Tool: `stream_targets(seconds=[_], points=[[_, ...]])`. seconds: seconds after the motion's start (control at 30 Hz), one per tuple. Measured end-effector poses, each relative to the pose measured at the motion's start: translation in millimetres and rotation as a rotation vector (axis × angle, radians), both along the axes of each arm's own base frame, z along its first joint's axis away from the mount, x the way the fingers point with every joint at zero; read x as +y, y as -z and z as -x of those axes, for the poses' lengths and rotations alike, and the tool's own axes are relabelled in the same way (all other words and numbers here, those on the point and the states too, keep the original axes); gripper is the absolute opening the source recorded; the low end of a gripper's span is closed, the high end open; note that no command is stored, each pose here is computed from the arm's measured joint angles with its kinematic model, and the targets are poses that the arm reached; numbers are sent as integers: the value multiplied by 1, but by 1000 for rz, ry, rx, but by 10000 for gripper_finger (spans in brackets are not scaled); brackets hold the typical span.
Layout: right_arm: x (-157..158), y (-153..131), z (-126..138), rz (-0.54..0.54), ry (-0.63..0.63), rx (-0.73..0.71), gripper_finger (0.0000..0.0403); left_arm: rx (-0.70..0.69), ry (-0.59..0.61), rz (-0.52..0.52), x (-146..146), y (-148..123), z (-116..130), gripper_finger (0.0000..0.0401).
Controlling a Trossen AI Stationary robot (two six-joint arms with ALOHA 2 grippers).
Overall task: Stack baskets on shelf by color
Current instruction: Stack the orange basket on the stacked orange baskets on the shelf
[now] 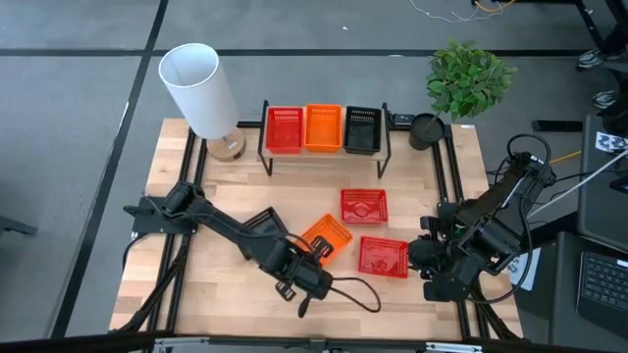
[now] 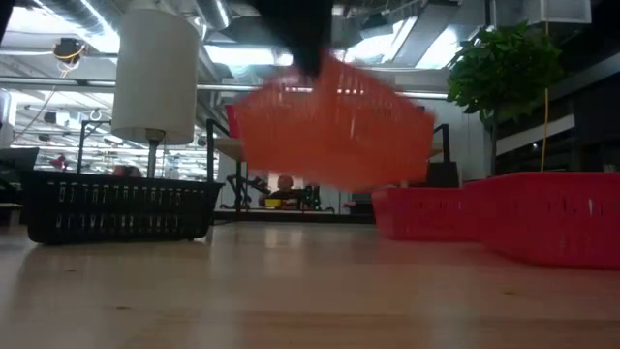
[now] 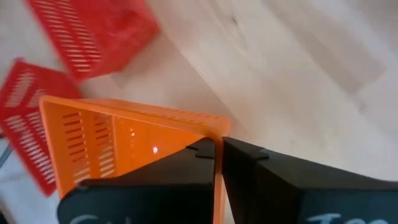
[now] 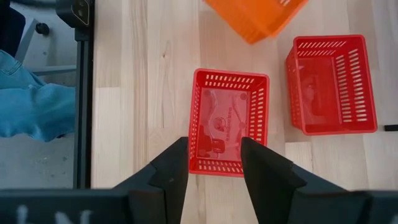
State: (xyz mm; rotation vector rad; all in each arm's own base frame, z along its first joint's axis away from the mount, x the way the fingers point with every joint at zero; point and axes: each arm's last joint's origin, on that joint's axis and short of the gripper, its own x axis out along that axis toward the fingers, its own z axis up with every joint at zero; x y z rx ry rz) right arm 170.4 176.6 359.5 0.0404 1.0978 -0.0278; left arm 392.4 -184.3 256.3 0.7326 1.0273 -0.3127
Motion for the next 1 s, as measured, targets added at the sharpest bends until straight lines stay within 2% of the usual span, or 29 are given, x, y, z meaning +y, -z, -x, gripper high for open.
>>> stream_targets(seconds=[0.17,0.33,0.47,0.6,0.7,0.8,0.9,1.0], points=[[0,0,0,0,-1,0,145,-90,-112,129,-13,-50,4,1],[0,0,0,1,-2,0,145,-213,-161,247,-17,-104,9,0],[0,0,0,1,-3,0,145,-329,-189,204,1,-142,12,0],[0,0,0,0,0,0,145,-398,-284,114,44,-162,13,0],[0,0,0,-3,4,2,145,-429,-409,67,88,-173,11,0],[1,1,-1,-10,24,5,145,-415,-482,6,133,-174,5,0],[2,2,-1,-12,33,7,145,-398,-546,-19,182,-174,1,0],[2,2,-1,-12,34,7,145,-385,-631,13,234,-171,0,0]])
